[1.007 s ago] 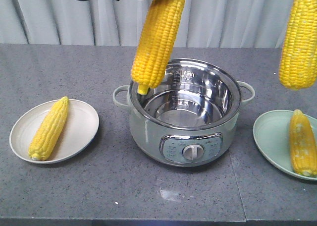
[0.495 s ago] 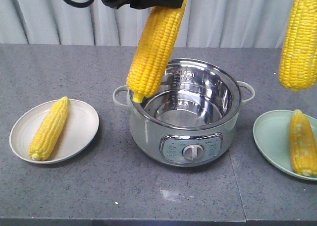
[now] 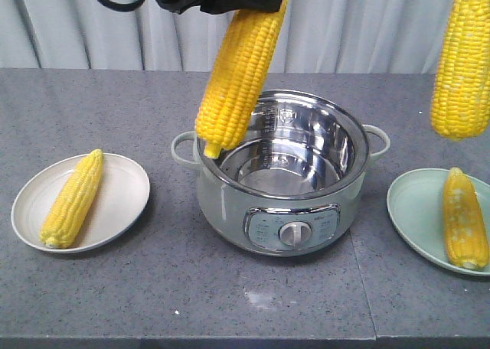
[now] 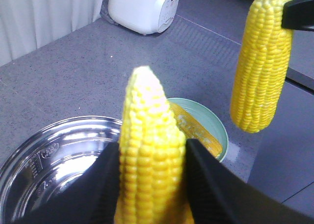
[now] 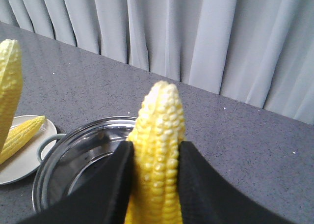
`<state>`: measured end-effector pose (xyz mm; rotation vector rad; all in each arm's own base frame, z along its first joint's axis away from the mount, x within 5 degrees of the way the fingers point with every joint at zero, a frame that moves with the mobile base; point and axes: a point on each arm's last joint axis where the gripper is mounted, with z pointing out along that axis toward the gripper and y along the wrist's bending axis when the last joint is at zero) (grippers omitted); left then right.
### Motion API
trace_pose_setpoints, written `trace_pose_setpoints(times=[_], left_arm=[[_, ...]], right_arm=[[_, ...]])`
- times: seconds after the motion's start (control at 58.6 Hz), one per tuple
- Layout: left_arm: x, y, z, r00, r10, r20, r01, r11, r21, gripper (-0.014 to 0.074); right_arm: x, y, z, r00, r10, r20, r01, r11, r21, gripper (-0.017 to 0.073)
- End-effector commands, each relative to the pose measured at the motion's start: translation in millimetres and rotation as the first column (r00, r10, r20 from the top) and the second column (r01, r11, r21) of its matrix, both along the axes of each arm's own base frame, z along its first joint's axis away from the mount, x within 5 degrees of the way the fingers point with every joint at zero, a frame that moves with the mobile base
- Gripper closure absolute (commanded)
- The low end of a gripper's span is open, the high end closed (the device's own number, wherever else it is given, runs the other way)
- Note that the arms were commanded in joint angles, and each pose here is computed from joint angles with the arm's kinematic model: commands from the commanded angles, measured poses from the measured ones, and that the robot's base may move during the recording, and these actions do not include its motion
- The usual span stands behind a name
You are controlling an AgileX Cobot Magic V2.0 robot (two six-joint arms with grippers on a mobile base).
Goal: Distribute corn equally
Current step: 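Drive the base with both held cobs to the counter with empty plates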
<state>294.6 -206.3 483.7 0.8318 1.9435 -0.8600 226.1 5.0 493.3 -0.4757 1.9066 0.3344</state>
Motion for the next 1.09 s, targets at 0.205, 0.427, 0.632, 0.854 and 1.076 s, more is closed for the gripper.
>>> trace_pose_setpoints(times=[0.205,0.427,0.632,0.854,1.076], left_arm=[[-15.5,6.8,29.3,0.997,0.017,0.072,-0.009,0.994,-0.105,0.0600],[-15.5,6.8,29.3,0.997,0.017,0.072,-0.009,0.994,-0.105,0.0600],[-15.5,6.8,29.3,0.997,0.017,0.072,-0.009,0.994,-0.105,0.0600],[-15.5,6.8,29.3,0.997,0.017,0.072,-0.009,0.994,-0.105,0.0600],[-15.5,6.8,29.3,0.997,0.017,0.072,-0.009,0.994,-0.105,0.0600]], right_arm=[[-8.3,0.9,17.9,0.995,-0.021,0.096,0.019,0.999,0.028,0.0564],[-8.3,0.9,17.9,0.995,-0.021,0.096,0.019,0.999,0.028,0.0564],[-8.4,1.0,17.9,0.995,-0.021,0.095,0.018,0.999,0.028,0.0564],[-8.4,1.0,17.9,0.995,-0.021,0.095,0.018,0.999,0.028,0.0564],[-8.4,1.0,17.9,0.995,-0.021,0.095,0.018,0.999,0.028,0.0564]])
